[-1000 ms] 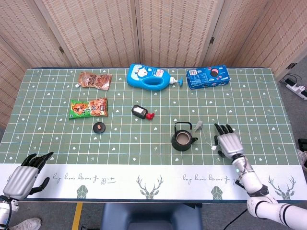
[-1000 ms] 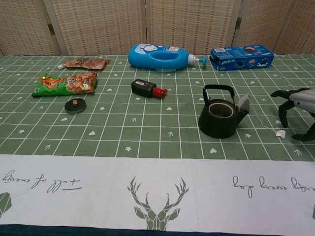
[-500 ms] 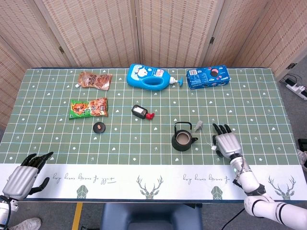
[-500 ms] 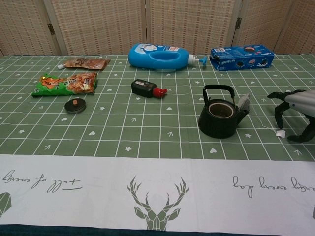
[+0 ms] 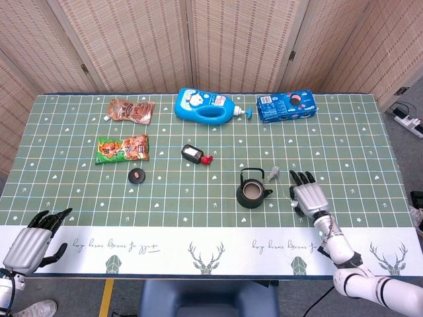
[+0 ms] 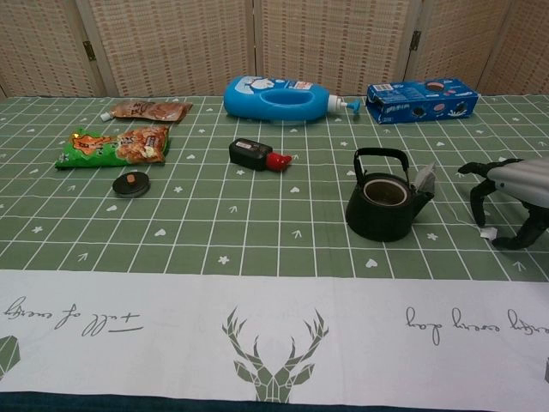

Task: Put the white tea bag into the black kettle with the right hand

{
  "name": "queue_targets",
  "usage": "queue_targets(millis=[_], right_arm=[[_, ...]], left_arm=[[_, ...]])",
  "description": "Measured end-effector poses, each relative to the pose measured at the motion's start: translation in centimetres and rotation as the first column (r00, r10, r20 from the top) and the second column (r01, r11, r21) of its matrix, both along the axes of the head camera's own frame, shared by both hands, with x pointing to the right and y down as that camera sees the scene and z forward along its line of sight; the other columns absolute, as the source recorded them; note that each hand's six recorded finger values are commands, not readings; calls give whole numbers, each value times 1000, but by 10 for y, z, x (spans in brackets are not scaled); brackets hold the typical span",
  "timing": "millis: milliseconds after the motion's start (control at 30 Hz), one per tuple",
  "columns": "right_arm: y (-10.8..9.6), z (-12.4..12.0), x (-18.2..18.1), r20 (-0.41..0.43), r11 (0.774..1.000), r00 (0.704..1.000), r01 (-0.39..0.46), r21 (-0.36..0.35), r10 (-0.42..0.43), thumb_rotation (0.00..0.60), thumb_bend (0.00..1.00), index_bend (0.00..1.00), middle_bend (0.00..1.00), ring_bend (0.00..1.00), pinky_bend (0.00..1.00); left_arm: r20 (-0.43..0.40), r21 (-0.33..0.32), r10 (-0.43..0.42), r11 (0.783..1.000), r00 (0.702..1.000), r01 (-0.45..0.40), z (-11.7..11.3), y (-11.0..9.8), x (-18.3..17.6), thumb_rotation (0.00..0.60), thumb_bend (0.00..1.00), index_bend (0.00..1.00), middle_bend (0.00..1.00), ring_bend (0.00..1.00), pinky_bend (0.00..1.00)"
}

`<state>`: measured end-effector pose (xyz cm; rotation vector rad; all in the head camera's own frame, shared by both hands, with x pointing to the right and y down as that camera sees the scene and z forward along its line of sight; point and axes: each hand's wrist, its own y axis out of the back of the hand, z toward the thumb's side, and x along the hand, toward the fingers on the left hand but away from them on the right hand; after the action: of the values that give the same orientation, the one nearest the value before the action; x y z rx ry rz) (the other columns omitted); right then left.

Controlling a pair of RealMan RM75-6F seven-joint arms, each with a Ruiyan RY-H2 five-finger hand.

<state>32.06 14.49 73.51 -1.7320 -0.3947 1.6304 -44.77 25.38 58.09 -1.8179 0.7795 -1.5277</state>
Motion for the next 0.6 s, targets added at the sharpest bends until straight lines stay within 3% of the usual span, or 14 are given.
queue_targets(millis=[600], right_arm=[[1, 6, -2, 13, 1000, 1000, 13, -13, -13, 600, 333, 534, 0, 30, 0]], left_arm=[[10, 7, 6, 1000, 1000, -6, 1, 0, -1, 600, 403, 0, 147, 175, 96]])
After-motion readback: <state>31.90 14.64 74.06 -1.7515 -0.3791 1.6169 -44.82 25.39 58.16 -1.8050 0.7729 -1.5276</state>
